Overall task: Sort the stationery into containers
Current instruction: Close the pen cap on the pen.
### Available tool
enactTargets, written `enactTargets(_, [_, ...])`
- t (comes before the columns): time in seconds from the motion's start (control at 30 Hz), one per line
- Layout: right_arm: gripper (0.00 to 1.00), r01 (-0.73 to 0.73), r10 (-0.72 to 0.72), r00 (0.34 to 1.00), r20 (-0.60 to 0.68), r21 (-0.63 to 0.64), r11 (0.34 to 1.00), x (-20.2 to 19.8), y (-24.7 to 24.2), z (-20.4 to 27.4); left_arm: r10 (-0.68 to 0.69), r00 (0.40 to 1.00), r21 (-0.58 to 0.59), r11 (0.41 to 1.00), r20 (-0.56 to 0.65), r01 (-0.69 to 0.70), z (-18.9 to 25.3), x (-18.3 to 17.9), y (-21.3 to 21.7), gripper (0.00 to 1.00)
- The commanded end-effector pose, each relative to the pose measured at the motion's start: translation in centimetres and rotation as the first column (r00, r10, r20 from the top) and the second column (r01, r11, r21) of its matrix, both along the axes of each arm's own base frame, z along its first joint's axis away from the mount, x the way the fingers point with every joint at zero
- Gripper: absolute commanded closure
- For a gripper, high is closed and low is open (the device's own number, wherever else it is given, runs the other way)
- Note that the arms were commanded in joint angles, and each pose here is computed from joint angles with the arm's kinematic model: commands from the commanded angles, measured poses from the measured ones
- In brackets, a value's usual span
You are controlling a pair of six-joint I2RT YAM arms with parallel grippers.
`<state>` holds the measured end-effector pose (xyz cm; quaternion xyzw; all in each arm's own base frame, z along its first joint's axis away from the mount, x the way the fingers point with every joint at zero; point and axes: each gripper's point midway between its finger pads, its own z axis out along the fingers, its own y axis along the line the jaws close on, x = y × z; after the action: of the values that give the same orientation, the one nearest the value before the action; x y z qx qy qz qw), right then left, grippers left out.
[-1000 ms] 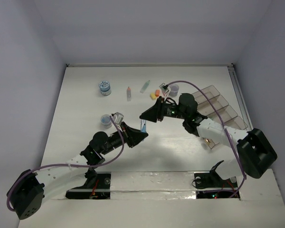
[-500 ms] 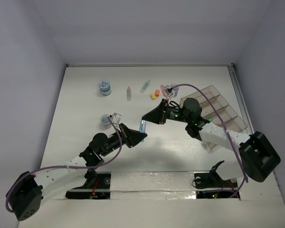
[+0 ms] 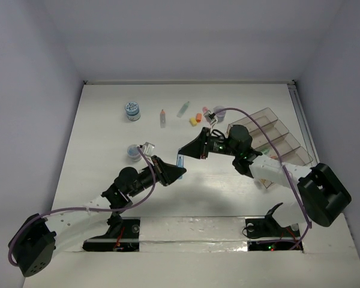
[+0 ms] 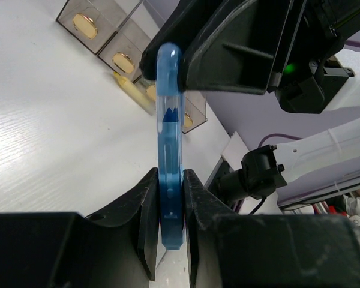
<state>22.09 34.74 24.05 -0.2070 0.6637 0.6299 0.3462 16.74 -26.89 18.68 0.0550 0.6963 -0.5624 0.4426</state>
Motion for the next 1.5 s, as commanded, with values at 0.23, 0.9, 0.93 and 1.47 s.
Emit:
enactTargets(0.23, [0.94, -0.052, 0.052, 0.999, 0.002, -0.069, 0.996, -1.0, 0.7, -1.3, 0.052, 0.986, -0.115, 0.993, 0.158, -0.034, 6.5, 0.9, 0.3, 1.0])
enactTargets(0.9, [1.0, -0.123, 0.116, 0.99, -0.08, -0.097, 0.988, -5.2, 1.1, -6.0, 0.194, 0.957, -0.149, 0.975, 0.215, -0.164, 10.8, 2.4, 2.2, 1.0])
enactTargets(0.93, [1.0, -0.113, 0.104, 0.991, -0.089, -0.099, 0.989, -5.1, 1.0, -6.2, 0.197, 0.956, -0.146, 0.975, 0.22, -0.167, 11.0, 2.5, 2.2, 1.0])
enactTargets(1.47, [1.0, -0.193, 0.164, 0.971, -0.177, -0.161, 0.968, -8.3, 2.2, -9.8, 0.256, 0.922, -0.111, 0.966, 0.29, -0.233, 13.7, 4.2, 3.0, 1.0])
